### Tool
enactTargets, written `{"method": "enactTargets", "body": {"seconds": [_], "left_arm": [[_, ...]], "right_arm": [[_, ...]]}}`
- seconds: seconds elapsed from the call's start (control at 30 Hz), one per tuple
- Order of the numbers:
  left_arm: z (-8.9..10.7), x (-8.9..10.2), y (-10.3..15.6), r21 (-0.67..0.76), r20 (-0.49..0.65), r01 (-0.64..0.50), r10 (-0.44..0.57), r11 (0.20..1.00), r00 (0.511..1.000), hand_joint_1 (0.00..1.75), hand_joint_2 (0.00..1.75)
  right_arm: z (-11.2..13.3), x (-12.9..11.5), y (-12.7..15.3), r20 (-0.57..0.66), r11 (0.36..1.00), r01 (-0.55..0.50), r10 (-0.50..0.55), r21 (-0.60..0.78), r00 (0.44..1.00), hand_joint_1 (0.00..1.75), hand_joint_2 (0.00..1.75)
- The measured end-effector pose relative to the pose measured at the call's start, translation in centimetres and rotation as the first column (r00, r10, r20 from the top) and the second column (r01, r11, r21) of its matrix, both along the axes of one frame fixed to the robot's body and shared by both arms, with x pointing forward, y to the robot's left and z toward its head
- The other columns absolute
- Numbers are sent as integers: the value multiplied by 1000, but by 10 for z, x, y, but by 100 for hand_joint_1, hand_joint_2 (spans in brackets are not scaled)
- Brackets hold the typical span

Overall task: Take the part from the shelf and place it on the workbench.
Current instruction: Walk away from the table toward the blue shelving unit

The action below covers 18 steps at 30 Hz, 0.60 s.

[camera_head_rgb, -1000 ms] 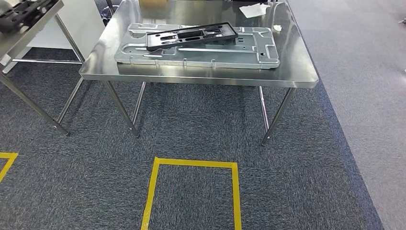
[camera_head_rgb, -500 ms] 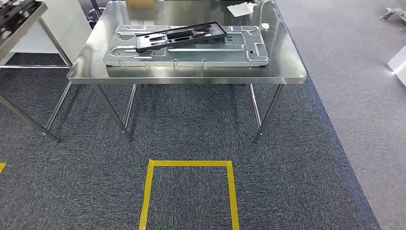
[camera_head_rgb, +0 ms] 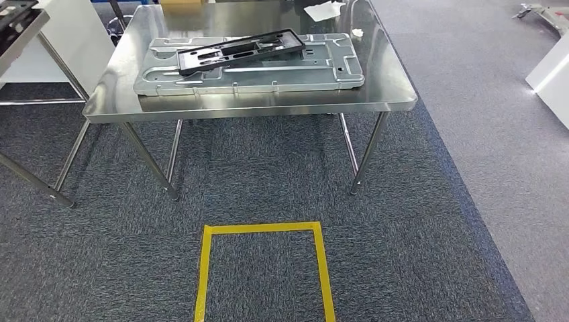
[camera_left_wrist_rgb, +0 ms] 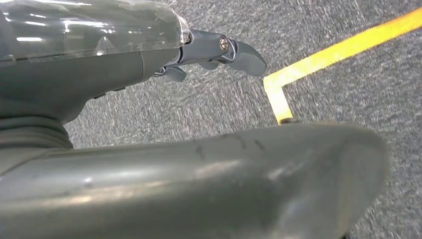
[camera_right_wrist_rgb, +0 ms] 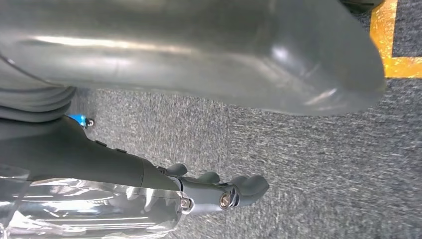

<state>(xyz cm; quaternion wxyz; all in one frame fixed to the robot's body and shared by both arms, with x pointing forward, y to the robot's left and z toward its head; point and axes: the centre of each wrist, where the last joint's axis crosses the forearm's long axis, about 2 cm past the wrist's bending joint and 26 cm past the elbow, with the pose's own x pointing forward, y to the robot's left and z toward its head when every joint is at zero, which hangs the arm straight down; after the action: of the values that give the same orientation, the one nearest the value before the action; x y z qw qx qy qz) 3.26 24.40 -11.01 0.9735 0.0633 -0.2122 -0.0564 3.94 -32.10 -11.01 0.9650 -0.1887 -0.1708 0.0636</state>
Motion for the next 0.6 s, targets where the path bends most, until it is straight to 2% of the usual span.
{"method": "enactTargets", "body": {"seconds": [0.4,0.6], "left_arm": [[0,-6,0,13,-14,-11,11,1000,1000,0,0],[-1,-9,-3,-27,-24,2,-3,1000,1000,0,0]], "right_arm": [[0,1,1,6,1000,-18,18,-1,1000,0,0],[0,0,2,9,999,-44,44,-7,999,0,0]]}}
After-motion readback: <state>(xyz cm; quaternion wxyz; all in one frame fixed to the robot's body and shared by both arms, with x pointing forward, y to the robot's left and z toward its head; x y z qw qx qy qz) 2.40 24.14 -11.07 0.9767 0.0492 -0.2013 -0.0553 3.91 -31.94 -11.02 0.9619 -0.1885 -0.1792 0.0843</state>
